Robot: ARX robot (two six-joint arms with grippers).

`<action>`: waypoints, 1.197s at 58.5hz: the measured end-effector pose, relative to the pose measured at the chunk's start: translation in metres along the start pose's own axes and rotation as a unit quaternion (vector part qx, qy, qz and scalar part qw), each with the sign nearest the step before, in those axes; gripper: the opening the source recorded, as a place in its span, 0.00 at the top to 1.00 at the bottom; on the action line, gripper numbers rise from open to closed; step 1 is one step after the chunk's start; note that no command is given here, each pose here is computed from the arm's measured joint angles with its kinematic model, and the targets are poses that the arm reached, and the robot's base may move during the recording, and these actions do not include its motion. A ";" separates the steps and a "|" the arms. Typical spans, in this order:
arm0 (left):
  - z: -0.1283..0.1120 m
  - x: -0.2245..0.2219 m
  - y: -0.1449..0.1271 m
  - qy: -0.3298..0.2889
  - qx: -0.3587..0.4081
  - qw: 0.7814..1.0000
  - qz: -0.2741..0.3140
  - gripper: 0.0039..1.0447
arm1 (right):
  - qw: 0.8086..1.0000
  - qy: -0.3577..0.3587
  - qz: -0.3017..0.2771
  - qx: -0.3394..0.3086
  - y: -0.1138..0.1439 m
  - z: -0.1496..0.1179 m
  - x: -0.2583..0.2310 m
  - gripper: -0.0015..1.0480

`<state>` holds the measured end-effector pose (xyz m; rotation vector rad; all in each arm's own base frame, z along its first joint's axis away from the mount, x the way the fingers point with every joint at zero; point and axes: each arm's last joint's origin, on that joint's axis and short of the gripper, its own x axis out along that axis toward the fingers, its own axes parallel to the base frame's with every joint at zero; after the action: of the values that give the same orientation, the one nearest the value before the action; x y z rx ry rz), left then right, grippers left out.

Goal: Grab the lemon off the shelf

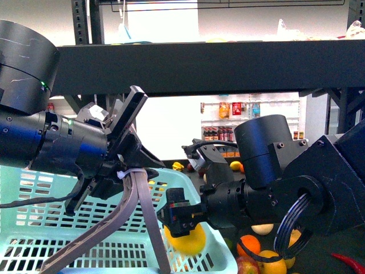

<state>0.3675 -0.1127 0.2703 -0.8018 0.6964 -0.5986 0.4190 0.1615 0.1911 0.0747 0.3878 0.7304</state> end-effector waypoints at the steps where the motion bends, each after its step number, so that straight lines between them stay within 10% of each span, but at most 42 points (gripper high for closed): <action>1: 0.000 0.000 0.000 0.000 0.000 1.000 0.000 0.87 | 1.000 -0.001 0.001 0.000 0.000 0.000 0.000 0.23; 11: 0.000 0.000 0.000 0.000 0.000 1.000 0.001 0.87 | 1.000 -0.022 0.000 0.019 -0.011 0.005 -0.005 0.01; 35: 0.000 0.000 0.001 0.000 -0.001 1.000 0.001 0.87 | 0.971 -0.087 -0.214 0.067 -0.119 0.018 -0.063 0.02; 37: 0.000 0.000 0.001 0.000 -0.001 1.000 0.001 0.87 | 0.965 -0.076 -0.242 0.065 -0.129 0.010 -0.063 0.02; 38: 0.000 0.001 0.001 0.000 -0.002 1.000 0.001 0.88 | 0.961 0.109 -0.244 0.070 -0.120 -0.157 0.027 0.02; 70: 0.000 0.001 0.001 0.000 -0.002 1.000 0.001 0.88 | 0.960 0.151 -0.235 0.008 -0.114 -0.213 0.110 0.02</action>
<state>0.3679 -0.1128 0.2695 -0.8048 0.6992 -0.5956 0.4871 0.1356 -0.0638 -0.1128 0.6753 0.2640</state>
